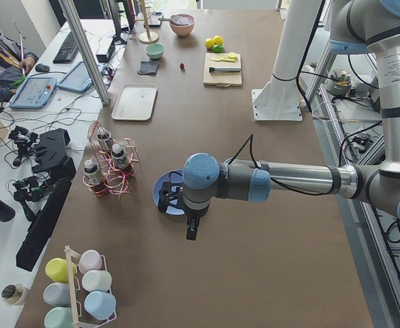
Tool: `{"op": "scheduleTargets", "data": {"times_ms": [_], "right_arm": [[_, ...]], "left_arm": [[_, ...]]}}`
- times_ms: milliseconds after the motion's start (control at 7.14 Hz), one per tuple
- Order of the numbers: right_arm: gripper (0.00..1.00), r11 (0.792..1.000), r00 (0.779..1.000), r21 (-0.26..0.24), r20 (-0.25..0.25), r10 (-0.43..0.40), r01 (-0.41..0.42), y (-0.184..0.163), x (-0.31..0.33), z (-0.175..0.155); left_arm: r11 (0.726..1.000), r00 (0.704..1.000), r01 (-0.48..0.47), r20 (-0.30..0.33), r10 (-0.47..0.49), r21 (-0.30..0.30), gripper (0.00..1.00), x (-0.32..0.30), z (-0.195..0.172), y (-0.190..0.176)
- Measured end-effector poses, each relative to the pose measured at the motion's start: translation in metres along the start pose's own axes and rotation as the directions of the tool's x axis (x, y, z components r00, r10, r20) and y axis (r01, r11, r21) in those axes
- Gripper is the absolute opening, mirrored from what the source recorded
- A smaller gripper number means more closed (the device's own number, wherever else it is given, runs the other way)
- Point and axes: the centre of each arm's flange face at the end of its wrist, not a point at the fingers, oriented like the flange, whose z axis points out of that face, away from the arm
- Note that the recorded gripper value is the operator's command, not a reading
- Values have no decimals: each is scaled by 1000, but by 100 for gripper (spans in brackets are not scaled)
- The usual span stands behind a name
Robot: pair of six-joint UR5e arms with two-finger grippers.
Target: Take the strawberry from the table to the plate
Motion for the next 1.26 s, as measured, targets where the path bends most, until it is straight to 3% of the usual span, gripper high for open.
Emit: {"op": "scheduleTargets", "data": {"times_ms": [420,1261], "right_arm": [[100,998,998,-9,-1,55,-55,16,21,1],[100,995,996,-22,-3,95,-95,48,40,10]], "left_arm": [[999,999,-26,25,25,28,97,1,-5,-2],[1000,999,-6,40,5,8,97,-14,11,11]]}}
